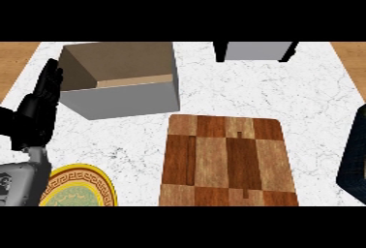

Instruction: Pick the squash from the cutting board and place it in the basket

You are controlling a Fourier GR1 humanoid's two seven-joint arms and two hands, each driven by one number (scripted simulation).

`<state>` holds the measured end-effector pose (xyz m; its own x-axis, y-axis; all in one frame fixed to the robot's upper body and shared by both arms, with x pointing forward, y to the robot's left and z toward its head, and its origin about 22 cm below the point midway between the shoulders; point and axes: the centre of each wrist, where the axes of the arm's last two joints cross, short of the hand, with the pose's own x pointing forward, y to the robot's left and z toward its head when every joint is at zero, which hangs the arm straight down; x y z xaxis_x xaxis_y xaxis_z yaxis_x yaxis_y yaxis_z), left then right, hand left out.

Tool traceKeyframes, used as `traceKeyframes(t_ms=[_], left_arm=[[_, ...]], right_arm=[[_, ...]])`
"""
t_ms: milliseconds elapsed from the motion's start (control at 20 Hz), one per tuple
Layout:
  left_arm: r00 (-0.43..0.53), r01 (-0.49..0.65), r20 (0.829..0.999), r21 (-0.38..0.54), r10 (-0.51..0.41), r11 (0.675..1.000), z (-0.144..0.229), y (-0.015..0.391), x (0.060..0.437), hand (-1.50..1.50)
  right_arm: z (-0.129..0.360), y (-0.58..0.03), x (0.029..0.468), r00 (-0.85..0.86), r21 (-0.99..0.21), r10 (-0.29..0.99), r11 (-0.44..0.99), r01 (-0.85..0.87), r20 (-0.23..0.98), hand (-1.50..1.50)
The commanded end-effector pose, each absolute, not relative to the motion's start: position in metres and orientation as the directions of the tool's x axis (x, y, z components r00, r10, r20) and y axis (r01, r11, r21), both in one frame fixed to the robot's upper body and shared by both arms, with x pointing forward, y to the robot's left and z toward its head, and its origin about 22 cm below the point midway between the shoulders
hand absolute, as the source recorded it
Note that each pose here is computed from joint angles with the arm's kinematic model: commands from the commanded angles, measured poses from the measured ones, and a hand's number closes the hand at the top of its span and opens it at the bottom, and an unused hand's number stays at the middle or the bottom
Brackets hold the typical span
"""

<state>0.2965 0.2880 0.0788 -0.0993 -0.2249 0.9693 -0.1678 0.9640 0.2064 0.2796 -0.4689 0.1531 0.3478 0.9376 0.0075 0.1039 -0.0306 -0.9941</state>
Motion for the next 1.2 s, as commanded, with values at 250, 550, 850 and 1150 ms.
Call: traceKeyframes(t_ms=[250, 550, 850, 1150], left_arm=[[0.053, -0.155, 0.98, 0.198, -0.191, 0.968, 0.053, 0.278, 0.286, 0.0], [0.059, -0.156, 0.977, 0.211, -0.204, 0.965, 0.056, 0.287, 0.288, 0.0], [0.048, -0.178, 0.98, 0.199, -0.193, 0.964, 0.053, 0.283, 0.291, 0.0], [0.078, -0.171, 0.977, 0.21, -0.199, 0.963, 0.051, 0.309, 0.287, 0.0]], right_arm=[[0.143, -0.477, 0.286, 0.355, -0.995, 0.934, -0.067, 0.071, -0.038, 1.5], [0.121, -0.486, 0.284, 0.361, -0.999, 0.932, -0.042, -0.019, -0.046, 1.5], [0.125, -0.483, 0.291, 0.366, -0.999, 0.93, -0.011, -0.046, -0.027, 1.5], [0.095, -0.481, 0.283, 0.444, -0.991, 0.896, 0.057, -0.12, -0.002, 1.5]])
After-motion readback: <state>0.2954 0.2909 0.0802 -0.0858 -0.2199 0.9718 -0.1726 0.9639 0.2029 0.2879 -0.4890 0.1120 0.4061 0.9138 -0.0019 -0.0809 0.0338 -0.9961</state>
